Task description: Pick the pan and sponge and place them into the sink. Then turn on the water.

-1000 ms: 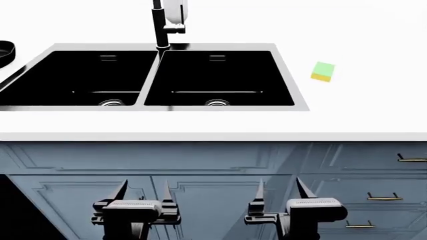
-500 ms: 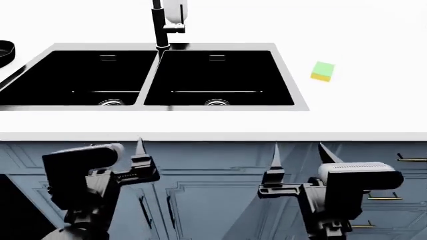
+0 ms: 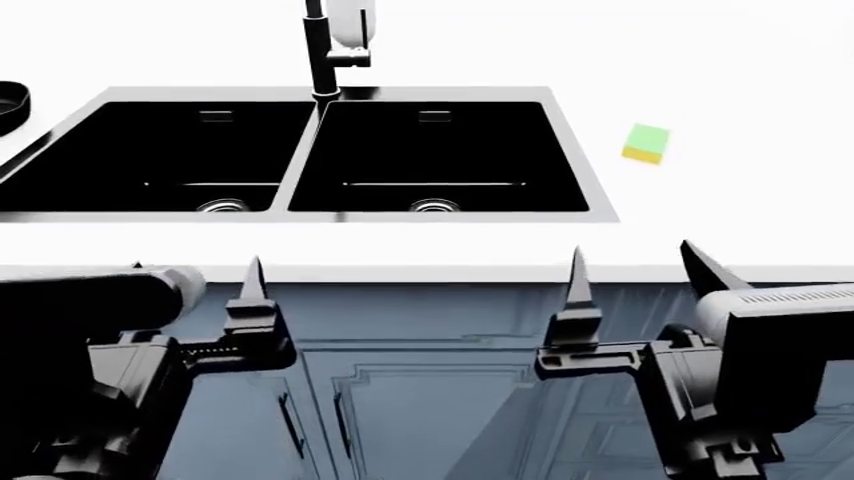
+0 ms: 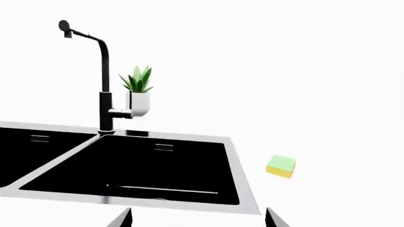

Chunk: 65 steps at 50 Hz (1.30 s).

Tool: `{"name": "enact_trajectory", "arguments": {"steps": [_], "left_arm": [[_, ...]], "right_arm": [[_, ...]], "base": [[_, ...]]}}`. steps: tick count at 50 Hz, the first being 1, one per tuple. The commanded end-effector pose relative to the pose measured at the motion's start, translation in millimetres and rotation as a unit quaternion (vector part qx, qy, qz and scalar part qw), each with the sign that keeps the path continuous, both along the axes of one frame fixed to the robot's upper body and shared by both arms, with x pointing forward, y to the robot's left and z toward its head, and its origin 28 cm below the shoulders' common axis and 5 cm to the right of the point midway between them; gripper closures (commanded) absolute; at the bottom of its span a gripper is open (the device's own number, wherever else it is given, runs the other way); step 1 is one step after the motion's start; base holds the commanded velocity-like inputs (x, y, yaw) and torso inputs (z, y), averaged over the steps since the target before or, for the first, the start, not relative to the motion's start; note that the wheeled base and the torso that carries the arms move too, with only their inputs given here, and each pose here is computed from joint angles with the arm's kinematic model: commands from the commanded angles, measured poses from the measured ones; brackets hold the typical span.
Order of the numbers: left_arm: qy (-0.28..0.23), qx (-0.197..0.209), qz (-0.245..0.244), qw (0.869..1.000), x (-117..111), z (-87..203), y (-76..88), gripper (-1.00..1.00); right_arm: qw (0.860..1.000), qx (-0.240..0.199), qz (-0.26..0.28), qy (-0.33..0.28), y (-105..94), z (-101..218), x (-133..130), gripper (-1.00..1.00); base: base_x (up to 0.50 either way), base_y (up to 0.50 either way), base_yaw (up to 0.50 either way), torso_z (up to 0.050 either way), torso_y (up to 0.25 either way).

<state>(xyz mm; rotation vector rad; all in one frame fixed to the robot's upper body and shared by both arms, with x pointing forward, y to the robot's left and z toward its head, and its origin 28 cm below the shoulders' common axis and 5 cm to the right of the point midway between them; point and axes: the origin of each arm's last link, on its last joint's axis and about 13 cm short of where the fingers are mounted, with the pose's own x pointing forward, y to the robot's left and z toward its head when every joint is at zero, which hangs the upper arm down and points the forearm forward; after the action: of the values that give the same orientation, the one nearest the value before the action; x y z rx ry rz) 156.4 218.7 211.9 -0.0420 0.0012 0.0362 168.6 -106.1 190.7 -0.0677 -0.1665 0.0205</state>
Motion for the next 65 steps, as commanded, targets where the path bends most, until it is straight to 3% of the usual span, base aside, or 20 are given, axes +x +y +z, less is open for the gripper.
{"name": "enact_trajectory", "arguments": {"steps": [1,28,65], "left_arm": [[-0.018,0.02,0.004,1.0,-10.5,5.0,3.3,-1.0],[-0.029,0.032,0.004,0.999,-13.6,8.6,1.6,-1.0],[-0.031,0.016,-0.002,0.999,-15.4,9.5,3.3,-1.0]], "right_arm": [[1.0,-0.019,-0.013,-0.018,-0.1,13.6,-9.0,-1.0],[0.999,-0.009,-0.005,-0.032,-0.3,18.8,-14.3,-1.0],[0.999,-0.007,-0.008,-0.034,0.5,17.3,-13.2,-1.0]], "base": [[0.18,0.0,0.0,0.0,0.0],[0.38,0.0,0.0,0.0,0.0],[0.47,-0.01,0.0,0.0,0.001]]}}
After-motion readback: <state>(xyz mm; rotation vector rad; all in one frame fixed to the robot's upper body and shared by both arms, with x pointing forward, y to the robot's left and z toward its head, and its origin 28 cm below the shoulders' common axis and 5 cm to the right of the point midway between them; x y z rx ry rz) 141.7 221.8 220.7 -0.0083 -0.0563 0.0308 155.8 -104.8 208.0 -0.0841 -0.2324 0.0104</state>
